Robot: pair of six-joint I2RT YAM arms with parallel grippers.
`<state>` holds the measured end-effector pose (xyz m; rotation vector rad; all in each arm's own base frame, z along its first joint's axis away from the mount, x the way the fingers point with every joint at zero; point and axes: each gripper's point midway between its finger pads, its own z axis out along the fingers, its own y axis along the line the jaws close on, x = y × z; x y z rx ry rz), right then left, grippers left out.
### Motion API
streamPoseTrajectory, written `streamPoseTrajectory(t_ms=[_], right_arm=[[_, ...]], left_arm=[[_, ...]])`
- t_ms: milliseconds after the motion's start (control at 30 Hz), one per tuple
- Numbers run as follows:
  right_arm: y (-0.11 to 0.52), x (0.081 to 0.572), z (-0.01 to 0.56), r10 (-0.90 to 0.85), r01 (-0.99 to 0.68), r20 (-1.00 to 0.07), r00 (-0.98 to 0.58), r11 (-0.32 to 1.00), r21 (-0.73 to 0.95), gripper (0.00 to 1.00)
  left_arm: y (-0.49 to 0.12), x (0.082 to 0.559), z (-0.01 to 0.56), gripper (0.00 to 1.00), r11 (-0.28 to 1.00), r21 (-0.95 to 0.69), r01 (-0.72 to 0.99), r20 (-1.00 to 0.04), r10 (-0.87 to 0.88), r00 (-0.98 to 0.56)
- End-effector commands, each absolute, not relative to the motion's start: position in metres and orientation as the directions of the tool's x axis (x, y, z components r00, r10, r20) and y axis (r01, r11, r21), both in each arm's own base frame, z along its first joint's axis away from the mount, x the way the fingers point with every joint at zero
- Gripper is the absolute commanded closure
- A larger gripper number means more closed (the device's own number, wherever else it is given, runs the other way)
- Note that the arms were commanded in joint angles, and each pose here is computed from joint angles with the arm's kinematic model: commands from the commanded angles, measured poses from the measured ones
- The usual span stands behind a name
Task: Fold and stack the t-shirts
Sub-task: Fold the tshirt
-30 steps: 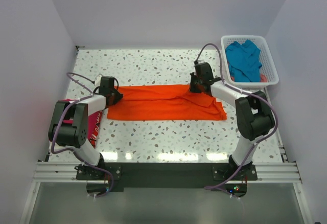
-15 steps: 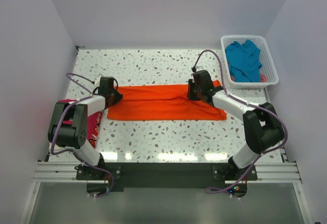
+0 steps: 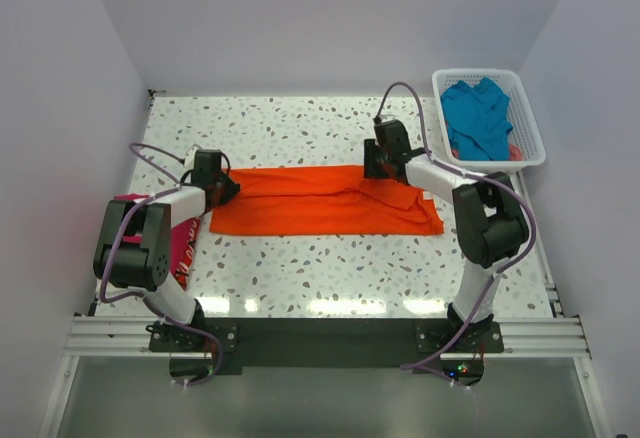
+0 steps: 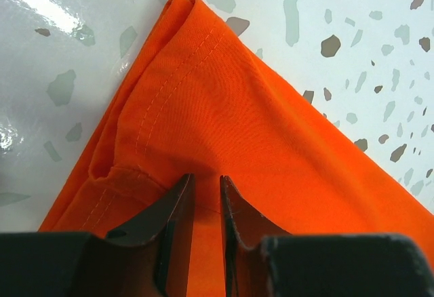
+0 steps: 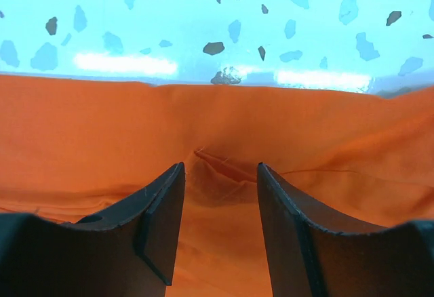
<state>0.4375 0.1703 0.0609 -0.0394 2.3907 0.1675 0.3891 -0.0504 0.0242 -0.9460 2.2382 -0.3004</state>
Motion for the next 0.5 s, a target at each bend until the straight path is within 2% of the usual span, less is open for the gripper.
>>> streamPoseTrajectory(t_ms=[0, 467], right_arm=[[0.17, 0.451, 0.072, 0.014, -0.093, -0.696, -0.718, 0.989, 0.115, 0.49], [0.181, 0.44, 0.053, 0.027, -0.115, -0.652, -0.758, 0.978, 0.174, 0.55]], left_arm=[[-0.049, 0.4, 0.039, 0.74, 0.703, -0.488, -0.518, -0.525, -0.71, -0.469], [-0.051, 0.401, 0.039, 0.74, 0.701, -0.494, -0.514, -0.518, -0.712, -0.474]])
